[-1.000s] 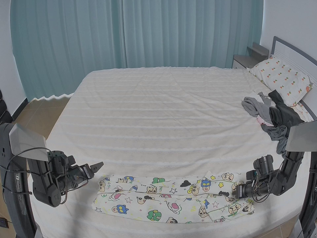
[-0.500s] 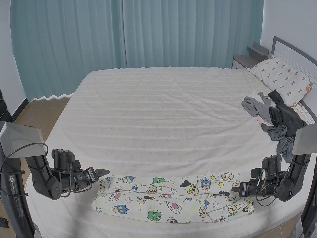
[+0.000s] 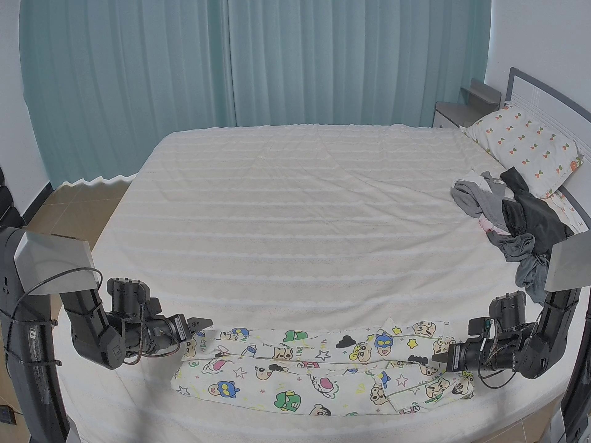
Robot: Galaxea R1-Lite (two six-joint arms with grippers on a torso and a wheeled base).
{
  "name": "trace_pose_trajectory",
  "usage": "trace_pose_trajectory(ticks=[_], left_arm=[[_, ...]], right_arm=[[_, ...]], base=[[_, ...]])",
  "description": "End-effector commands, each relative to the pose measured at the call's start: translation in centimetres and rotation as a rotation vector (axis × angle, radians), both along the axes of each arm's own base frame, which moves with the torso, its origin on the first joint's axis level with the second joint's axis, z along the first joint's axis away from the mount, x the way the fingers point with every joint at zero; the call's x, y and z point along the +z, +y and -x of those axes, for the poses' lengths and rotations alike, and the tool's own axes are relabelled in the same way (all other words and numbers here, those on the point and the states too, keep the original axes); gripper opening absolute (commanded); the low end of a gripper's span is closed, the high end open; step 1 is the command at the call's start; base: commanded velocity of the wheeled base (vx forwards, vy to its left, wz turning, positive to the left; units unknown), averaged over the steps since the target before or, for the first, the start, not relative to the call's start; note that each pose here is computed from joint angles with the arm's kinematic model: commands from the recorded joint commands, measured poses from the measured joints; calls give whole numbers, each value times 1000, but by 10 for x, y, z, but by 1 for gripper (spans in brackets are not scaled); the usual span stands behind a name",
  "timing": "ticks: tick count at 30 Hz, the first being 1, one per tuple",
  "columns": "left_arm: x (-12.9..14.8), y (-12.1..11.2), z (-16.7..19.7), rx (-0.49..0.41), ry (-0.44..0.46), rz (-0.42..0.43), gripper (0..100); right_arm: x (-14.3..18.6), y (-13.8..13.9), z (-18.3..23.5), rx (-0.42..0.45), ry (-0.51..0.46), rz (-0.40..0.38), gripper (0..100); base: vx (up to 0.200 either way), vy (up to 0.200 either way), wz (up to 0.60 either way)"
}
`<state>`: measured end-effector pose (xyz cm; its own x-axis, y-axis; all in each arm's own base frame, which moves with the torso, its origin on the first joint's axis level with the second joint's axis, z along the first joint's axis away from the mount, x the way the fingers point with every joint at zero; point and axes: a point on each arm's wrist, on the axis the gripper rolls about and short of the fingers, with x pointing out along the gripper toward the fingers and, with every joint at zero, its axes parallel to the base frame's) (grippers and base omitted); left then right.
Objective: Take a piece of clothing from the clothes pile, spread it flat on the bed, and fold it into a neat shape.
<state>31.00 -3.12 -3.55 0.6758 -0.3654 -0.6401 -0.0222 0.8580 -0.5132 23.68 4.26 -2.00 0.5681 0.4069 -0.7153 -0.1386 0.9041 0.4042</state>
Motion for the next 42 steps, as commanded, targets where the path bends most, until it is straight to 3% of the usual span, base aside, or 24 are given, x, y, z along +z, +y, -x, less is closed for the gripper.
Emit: trace_pose_trajectory(ticks=[1,2,3,15,42], left_arm=[[-7,-1,2,-7,16,-18,100],[-8,-1,2,-11,12,-39,100],[-8,-1,2,-13,12,-44,0],[-8,-1,-1,-4,-9,-62,0],[38,-15,-38,-41,-357,-42,0]], right_arm=[[0,0,0,0,-2,0,0],[0,0,0,-1,1,0,0],[0,0,0,-1,1,0,0],[0,1,-1,2,0,-2,0],[-17,7,-23,-39,24,-41,0]], base=[[0,0,0],[0,0,0],[0,0,0],[0,0,0],[0,0,0]])
